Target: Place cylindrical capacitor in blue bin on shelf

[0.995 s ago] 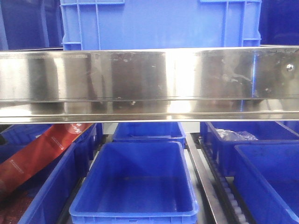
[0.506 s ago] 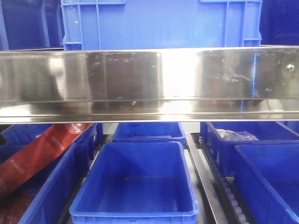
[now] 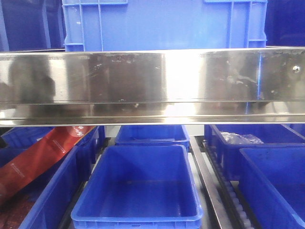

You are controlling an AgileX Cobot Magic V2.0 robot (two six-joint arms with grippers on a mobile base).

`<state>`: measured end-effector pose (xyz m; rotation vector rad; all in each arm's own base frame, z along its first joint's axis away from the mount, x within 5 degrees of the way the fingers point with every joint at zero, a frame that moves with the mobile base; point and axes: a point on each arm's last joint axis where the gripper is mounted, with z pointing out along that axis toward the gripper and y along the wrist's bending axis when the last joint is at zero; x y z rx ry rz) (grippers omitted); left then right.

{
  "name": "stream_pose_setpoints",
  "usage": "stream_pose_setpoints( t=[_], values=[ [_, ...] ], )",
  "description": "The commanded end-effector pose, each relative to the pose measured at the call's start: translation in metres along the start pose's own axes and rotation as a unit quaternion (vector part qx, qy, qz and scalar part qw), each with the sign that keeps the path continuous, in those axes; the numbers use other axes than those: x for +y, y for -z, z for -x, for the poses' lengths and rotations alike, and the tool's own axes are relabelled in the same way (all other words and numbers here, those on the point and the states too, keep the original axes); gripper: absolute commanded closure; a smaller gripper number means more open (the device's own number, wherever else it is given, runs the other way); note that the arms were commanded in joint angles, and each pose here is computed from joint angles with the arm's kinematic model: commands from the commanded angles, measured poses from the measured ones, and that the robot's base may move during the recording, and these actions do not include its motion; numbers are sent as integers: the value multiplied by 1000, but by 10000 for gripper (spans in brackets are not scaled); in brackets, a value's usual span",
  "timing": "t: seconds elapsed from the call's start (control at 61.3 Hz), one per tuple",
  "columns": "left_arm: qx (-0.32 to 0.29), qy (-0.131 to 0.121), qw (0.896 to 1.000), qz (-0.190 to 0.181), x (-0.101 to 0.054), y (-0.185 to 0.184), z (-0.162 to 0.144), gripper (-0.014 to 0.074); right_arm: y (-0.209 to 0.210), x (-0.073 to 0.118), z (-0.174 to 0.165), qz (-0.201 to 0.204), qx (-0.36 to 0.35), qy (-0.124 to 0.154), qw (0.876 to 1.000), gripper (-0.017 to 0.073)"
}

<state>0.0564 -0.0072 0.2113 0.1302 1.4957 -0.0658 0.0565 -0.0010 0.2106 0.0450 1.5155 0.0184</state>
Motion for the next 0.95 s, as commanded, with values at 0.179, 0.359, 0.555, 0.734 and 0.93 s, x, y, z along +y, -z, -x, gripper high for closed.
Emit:
stream_pose_setpoints(
  t=[0.179, 0.359, 0.555, 0.734, 0.93],
  values=[
    [-21, -2, 1000, 2, 0, 1, 4, 704, 0, 0, 1, -3, -8, 2, 1000, 721],
    [-21, -2, 1000, 2, 0, 1, 4, 704, 0, 0, 1, -3, -8, 2, 1000, 721],
    [-21, -2, 1000, 2, 0, 1, 4, 704, 0, 0, 1, -3, -8, 2, 1000, 721],
    [-21, -2, 1000, 2, 0, 1, 4, 704, 0, 0, 1, -3, -8, 2, 1000, 721],
    [-21, -2, 1000, 2, 0, 1, 4, 704, 0, 0, 1, -3, -8, 2, 1000, 721]
  ],
)
